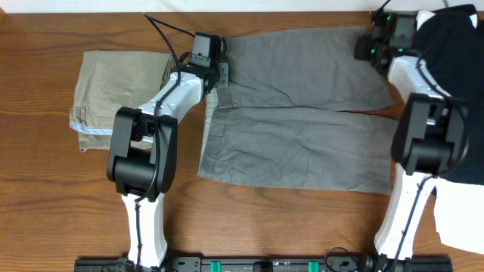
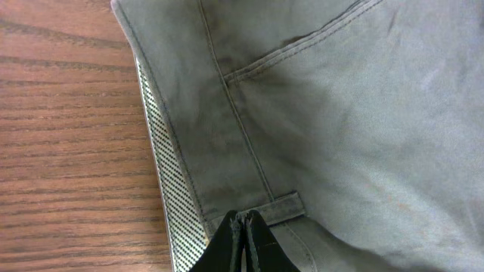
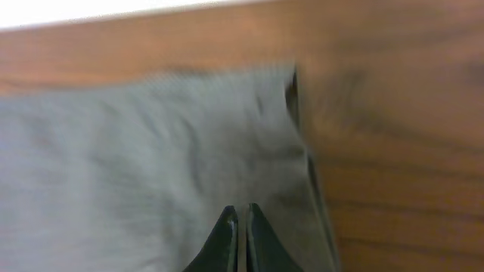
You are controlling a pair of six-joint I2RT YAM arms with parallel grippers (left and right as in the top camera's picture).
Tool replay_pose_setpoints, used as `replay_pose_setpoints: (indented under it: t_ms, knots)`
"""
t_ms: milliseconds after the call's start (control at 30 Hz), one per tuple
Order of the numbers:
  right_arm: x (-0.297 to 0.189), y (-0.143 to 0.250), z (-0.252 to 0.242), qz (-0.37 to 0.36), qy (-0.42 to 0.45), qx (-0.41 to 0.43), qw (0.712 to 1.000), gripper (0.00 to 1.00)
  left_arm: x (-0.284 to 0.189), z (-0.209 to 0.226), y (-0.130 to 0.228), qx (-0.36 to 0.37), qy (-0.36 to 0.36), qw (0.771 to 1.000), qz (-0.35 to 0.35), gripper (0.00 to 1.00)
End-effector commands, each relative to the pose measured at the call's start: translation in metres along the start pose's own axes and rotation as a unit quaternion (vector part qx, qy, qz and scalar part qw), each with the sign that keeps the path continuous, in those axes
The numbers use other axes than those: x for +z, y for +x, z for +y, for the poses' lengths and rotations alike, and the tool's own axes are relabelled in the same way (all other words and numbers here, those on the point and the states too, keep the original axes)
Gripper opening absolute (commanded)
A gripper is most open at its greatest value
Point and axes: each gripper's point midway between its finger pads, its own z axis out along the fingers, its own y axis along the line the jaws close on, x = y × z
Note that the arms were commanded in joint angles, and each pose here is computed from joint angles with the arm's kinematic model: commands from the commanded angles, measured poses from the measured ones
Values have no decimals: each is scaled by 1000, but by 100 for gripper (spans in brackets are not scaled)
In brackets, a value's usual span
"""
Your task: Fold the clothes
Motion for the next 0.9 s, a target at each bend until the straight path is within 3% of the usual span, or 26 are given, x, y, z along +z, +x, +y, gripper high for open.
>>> replay_pose_setpoints:
  t_ms: [0, 200, 400, 633, 867]
  knots:
    - [13, 9, -2, 2, 3, 3, 1000, 4, 0, 5, 1, 27, -8, 1000, 2, 6]
    - [-9, -21, 3, -26, -2, -5, 1000, 9, -9, 4, -6, 37, -7, 999, -7, 6]
    - [-99, -47, 20, 18, 1, 34, 999, 18, -66, 1, -26, 37, -5, 999, -20, 6]
    - [-241, -6, 40, 157, 15, 63, 986, 18, -171, 3, -17, 11, -8, 1000, 4, 6]
    - [-313, 41, 50, 255, 42, 138, 956, 10, -228, 10, 21, -39, -21, 997, 61, 17]
